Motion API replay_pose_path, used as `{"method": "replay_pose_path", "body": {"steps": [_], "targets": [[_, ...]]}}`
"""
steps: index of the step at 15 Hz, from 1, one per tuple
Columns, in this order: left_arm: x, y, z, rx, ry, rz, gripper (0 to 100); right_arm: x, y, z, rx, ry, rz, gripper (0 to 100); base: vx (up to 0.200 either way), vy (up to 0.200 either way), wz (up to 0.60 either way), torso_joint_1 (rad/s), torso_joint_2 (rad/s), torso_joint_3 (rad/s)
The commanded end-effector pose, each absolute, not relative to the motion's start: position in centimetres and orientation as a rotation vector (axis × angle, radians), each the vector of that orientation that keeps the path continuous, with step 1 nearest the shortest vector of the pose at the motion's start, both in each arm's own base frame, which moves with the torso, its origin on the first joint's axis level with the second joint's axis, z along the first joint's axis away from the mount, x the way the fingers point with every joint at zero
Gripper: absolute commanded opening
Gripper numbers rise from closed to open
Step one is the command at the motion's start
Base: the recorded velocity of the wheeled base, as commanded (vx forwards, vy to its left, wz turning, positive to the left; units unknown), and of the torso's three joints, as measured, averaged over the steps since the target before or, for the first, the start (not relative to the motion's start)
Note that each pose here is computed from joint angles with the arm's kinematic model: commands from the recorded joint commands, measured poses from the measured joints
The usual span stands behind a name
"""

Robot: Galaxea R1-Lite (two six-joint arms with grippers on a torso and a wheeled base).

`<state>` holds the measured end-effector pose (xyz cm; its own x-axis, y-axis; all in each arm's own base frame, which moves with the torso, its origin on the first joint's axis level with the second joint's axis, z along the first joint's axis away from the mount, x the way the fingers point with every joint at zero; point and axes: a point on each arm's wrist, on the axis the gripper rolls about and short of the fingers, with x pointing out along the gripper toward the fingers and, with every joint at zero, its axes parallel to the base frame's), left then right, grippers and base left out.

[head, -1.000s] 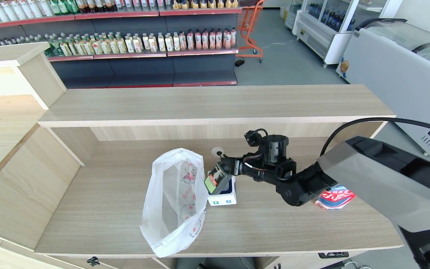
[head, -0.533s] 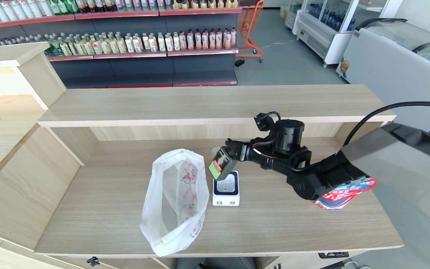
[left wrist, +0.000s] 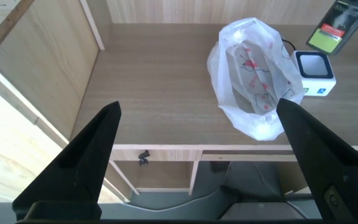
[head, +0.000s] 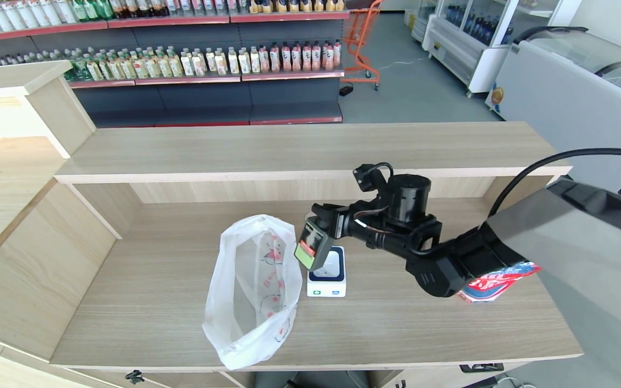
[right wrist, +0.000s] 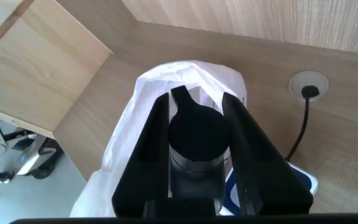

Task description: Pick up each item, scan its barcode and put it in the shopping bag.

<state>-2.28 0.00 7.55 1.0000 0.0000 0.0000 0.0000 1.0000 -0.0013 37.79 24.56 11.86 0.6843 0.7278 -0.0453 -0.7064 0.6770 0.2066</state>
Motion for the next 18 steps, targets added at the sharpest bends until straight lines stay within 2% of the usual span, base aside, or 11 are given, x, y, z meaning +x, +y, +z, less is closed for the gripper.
{"method": "replay_pose_path", "body": {"steps": [1, 8, 10, 18], "targets": [[-2.3, 0.0, 7.6, -0.002, 0.002, 0.000, 100, 39.1, 25.9, 8.5, 0.118, 0.149, 0.823, 0, 0.000, 0.000, 0.00, 0.000, 0.00, 0.000], [-2.3, 0.0, 7.6, -0.002, 0.002, 0.000, 100, 39.9, 32.2, 5.4, 0.116, 0.112, 0.980, 0, 0.000, 0.000, 0.00, 0.000, 0.00, 0.000], [-2.3, 0.0, 7.6, -0.002, 0.002, 0.000, 100, 40.1, 32.5, 4.4, 0.096, 0.132, 1.039, 0, 0.000, 0.000, 0.00, 0.000, 0.00, 0.000], [-2.3, 0.0, 7.6, -0.002, 0.002, 0.000, 100, 40.7, 32.9, 0.5, -0.075, 0.099, 1.055, 0, 0.000, 0.000, 0.00, 0.000, 0.00, 0.000]]}}
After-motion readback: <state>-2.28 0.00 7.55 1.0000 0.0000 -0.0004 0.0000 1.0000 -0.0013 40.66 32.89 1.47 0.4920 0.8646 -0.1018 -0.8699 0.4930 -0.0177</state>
